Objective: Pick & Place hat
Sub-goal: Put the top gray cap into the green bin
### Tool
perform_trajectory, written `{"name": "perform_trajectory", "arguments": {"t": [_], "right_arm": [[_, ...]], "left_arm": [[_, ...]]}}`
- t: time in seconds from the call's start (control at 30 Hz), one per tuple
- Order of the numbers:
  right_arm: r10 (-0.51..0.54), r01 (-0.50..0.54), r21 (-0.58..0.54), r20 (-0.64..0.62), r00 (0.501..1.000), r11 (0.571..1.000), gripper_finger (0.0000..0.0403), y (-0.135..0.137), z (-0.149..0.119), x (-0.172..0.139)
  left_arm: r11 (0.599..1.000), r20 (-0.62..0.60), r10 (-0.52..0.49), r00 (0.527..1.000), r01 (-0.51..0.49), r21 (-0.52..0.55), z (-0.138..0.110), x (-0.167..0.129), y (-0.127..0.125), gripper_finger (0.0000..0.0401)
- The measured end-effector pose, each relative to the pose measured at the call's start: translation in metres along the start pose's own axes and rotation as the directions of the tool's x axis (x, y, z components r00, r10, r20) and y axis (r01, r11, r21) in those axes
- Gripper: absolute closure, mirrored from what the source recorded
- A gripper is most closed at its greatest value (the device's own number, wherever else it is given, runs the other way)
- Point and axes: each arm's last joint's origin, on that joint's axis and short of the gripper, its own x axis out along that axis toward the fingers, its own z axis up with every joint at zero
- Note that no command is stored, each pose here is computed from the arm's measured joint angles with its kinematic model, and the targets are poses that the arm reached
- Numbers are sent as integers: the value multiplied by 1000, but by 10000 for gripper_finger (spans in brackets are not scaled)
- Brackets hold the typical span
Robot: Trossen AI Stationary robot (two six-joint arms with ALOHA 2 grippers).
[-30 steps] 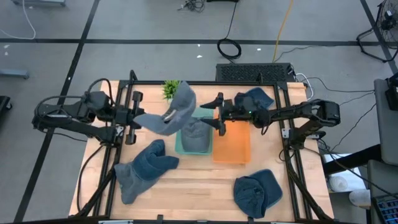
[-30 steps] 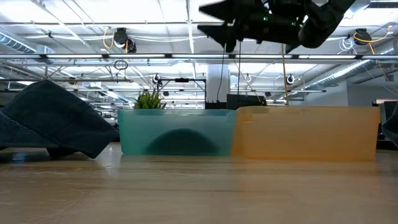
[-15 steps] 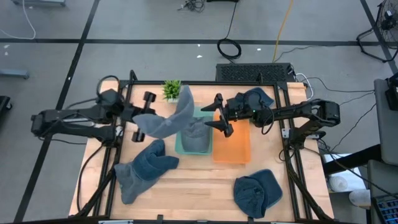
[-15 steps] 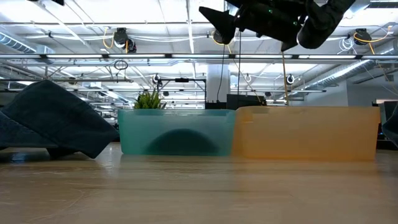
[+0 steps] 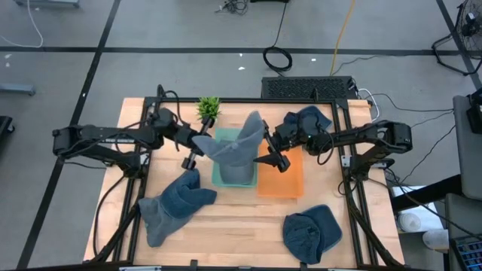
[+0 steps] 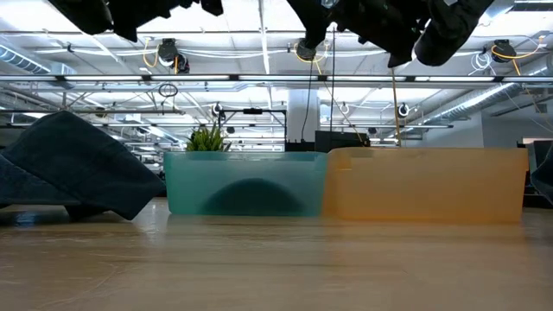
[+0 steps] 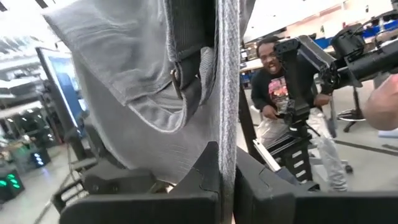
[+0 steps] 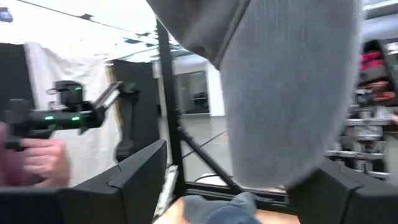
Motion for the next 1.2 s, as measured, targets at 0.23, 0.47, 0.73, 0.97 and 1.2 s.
{"name": "perform_trajectory", "arguments": {"t": [0.23,0.47,0.73,0.97,1.2], "right_arm": [[21,-21,42,14,1000,999,128,5,1,3],[20,-21,85,15,1000,996,175,4,1,2],[18,-19,89,11,1000,996,299,4,0,2],[16,-17,90,12,1000,996,395,4,1,2],[39,-40,104,13,999,994,400,1,7,-3]], "left_arm": [[999,-48,10,999,-13,-51,-9,3,1,395],[995,-101,12,995,-22,-102,-15,0,1,395],[995,-103,28,994,-38,-96,-14,0,2,395],[979,-115,69,991,-89,-182,-16,-4,8,339],[957,-127,111,986,-140,-253,-10,-15,13,271]]}}
